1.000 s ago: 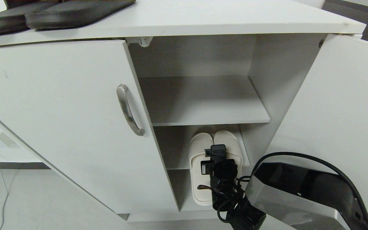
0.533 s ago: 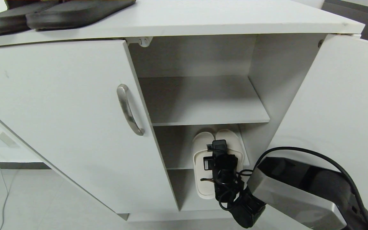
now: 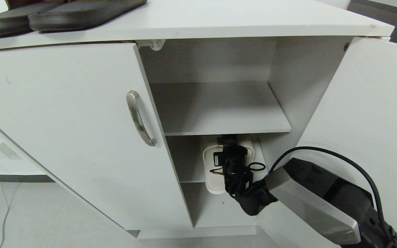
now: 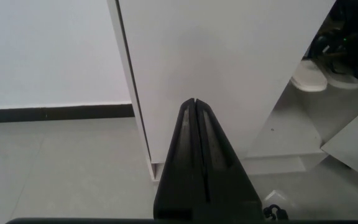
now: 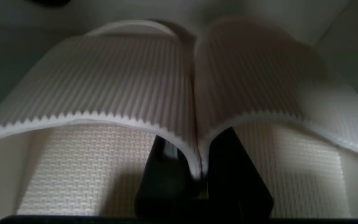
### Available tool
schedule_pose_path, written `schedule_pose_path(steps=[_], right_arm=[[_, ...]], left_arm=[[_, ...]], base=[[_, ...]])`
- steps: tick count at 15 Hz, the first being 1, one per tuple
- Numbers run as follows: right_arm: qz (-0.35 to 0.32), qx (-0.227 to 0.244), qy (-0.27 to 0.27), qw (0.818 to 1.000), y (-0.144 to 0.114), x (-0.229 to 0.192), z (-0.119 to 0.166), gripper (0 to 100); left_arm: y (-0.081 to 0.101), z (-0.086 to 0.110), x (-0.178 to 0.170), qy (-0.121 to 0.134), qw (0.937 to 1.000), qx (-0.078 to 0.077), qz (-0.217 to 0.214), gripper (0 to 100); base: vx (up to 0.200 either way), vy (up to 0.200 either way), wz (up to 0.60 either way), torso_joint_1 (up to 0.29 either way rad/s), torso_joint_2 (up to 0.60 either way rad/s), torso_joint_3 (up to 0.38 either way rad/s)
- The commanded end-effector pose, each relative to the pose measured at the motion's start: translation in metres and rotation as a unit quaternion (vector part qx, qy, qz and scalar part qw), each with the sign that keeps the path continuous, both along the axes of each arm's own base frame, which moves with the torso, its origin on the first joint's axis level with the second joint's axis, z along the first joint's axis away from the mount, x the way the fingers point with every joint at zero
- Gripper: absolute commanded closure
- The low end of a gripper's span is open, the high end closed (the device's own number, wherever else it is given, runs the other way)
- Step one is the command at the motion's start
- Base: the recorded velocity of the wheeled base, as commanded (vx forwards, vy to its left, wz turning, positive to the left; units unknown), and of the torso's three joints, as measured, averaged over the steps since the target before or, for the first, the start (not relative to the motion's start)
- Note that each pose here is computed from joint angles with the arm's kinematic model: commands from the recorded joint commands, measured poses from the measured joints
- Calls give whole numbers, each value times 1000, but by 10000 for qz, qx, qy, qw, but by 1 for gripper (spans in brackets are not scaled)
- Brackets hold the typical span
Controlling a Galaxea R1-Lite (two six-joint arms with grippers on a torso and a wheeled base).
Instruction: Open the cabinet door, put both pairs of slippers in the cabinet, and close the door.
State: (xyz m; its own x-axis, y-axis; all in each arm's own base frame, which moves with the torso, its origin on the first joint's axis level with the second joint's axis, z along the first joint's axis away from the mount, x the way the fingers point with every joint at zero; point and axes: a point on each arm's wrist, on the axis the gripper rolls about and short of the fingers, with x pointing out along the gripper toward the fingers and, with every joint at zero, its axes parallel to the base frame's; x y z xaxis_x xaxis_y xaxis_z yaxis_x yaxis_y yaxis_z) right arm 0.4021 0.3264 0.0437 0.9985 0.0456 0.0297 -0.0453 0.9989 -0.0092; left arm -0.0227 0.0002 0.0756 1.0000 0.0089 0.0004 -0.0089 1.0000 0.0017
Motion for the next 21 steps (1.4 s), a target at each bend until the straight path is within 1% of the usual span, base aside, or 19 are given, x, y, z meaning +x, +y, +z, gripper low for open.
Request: schedule_pose_path(steps=[1,2,3,6,10,14,15,18,21], right_arm=[[-76,87,-84,9999,0,14,6,100],[-122,146,-155,9997,-1,19,15,100],[-159,160,-156,9996,-3,24,17,100],[-220,199,-204,9994,-3,34,13,100],[-221,136,-127,9996,-2,35,2,100],[-235,116,-36,9997,-3,36,0,100],[-235,111,-31,9997,-3,36,0,0],[-219,88,18,9997,-4,31,0,0],[-97,63,48,9999,-7,4,13,0]], left_arm=[[0,0,0,2,10000,-1,1,100],[0,0,0,2,10000,-1,1,100],[0,0,0,2,10000,-1,1,100],[0,0,0,2,10000,-1,1,100],[0,0,0,2,10000,-1,1,100],[0,0,0,2,10000,-1,1,100],[0,0,0,2,10000,-1,1,100],[0,0,0,2,10000,-1,1,100],[0,0,0,2,10000,-1,1,100]], base=[[0,0,0,0,0,0],[0,0,0,0,0,0],[0,0,0,0,0,0],[0,0,0,0,0,0],[0,0,0,0,0,0],[0,0,0,0,0,0],[0,0,0,0,0,0],[0,0,0,0,0,0],[0,0,0,0,0,0]])
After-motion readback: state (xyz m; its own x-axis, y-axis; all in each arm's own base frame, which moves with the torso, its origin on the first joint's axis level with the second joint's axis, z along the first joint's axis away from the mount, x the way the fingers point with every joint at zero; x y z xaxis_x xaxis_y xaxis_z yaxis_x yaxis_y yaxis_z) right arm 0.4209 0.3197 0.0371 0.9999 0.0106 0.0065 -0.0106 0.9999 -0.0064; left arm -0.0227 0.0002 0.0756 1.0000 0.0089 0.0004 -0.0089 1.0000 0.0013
